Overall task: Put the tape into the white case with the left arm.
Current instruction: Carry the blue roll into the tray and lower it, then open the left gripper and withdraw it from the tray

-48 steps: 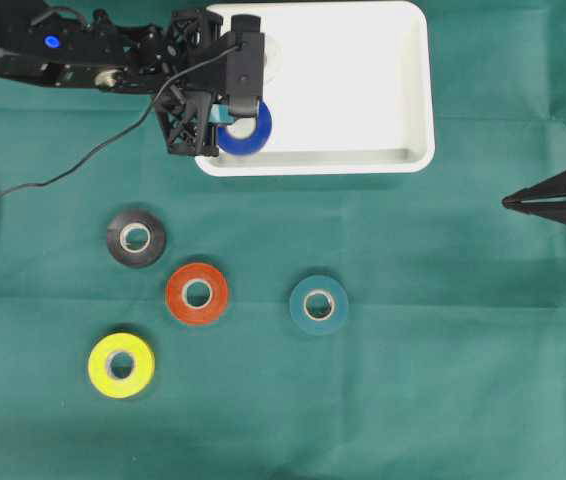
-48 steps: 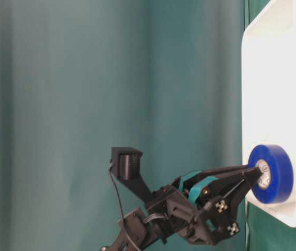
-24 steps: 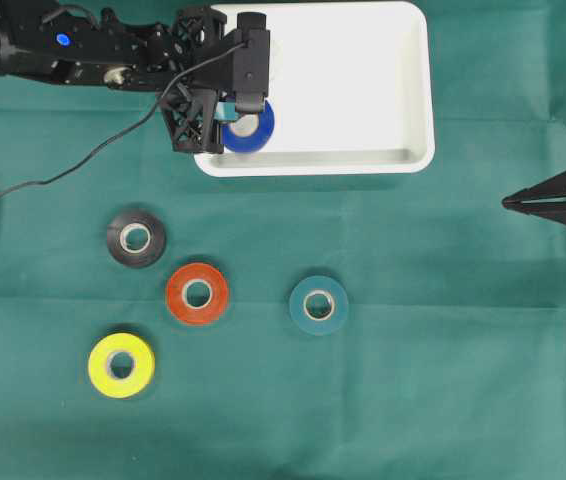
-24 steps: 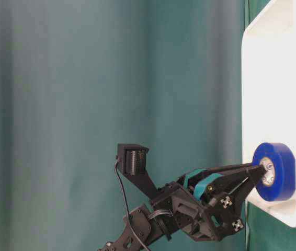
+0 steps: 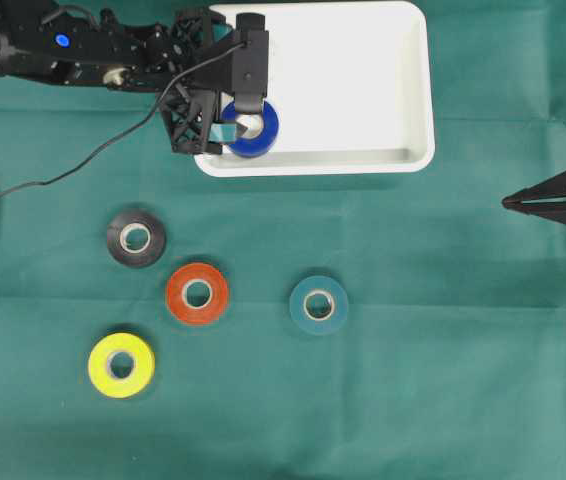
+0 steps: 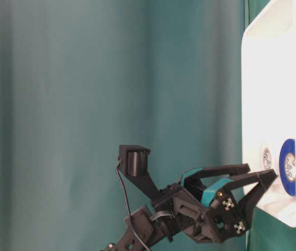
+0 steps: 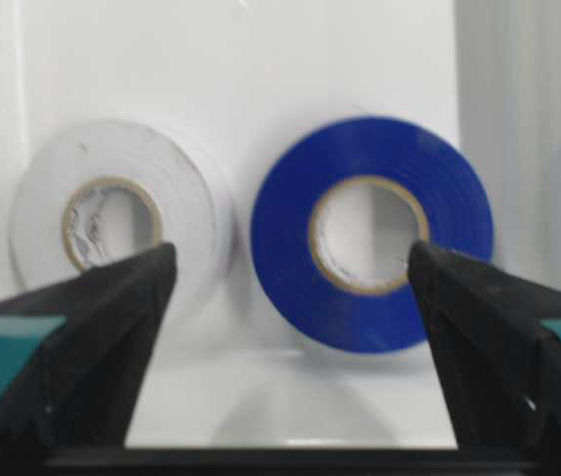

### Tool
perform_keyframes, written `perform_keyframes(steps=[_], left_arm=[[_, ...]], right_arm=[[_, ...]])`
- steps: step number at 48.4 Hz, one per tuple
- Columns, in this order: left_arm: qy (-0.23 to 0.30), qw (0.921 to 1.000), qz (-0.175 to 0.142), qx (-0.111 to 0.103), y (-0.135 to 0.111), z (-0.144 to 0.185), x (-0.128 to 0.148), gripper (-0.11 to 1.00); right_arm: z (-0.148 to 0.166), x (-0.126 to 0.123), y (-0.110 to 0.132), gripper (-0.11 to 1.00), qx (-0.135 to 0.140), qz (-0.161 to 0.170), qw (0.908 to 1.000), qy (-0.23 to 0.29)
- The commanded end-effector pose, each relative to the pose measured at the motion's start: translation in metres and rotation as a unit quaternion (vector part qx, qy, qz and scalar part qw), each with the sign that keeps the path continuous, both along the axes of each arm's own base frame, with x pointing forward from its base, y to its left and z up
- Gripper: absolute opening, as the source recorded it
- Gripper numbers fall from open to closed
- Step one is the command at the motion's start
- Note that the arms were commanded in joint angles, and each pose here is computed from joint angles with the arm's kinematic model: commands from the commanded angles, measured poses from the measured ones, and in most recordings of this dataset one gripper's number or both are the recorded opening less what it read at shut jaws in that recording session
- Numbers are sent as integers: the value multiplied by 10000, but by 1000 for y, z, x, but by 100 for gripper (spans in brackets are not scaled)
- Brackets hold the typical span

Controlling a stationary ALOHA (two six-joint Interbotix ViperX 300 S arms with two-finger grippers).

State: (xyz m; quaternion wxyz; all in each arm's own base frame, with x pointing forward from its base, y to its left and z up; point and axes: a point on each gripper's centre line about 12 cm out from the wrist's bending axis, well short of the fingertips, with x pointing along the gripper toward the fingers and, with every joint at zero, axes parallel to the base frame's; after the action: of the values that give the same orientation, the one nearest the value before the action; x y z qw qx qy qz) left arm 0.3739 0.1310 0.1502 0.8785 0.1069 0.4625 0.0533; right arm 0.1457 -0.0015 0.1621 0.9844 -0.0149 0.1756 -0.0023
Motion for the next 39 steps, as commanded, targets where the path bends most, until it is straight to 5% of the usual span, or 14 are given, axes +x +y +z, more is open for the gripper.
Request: perform_keyframes(steps=[1,17,39], left_arm=[[-173,9998,1,62,1,12,1,94],[-234,9997,-56,76,-7,21,-5,94],[-561,9935,-989,94,-87,50,-38,93]], right_arm=[[3,2,0,-9,8,-8,10000,-31],[3,2,0,-9,8,0,10000,-38],[3,2,0,-9,8,0,10000,-46]])
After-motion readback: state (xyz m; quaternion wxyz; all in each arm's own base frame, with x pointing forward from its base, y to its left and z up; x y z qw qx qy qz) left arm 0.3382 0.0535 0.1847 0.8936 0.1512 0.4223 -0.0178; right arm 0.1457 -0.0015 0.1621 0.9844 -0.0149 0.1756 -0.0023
